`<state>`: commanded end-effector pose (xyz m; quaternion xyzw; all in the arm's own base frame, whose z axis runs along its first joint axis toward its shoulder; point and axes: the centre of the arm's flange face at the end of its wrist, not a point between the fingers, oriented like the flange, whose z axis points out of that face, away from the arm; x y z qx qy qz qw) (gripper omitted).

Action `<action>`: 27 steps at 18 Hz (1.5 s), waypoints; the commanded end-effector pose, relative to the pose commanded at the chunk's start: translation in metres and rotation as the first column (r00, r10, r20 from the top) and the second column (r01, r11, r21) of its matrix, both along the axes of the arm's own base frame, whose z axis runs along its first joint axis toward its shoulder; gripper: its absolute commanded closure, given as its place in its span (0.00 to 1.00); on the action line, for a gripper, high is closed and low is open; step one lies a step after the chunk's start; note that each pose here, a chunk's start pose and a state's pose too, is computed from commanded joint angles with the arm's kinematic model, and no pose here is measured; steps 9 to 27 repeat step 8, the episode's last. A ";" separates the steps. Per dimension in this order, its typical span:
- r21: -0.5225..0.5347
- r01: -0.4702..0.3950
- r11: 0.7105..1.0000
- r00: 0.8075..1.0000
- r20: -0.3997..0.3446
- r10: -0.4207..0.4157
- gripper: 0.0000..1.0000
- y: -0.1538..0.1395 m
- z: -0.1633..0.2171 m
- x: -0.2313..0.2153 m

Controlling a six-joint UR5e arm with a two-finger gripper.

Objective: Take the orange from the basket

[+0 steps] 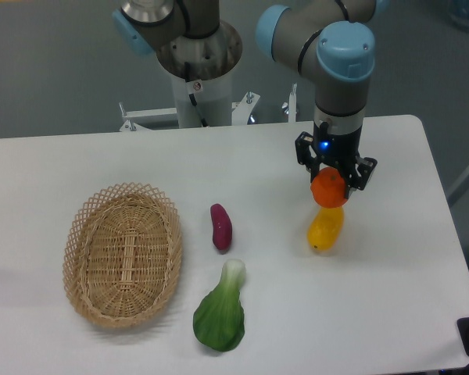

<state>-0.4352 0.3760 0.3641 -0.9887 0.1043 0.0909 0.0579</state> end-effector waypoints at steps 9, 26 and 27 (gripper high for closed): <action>0.013 0.000 1.000 1.000 0.001 0.000 0.32 0.000 0.002 -0.001; 0.013 0.000 1.000 1.000 0.001 0.000 0.32 0.000 0.002 -0.001; 0.013 0.000 1.000 1.000 0.001 0.000 0.32 0.000 0.002 -0.001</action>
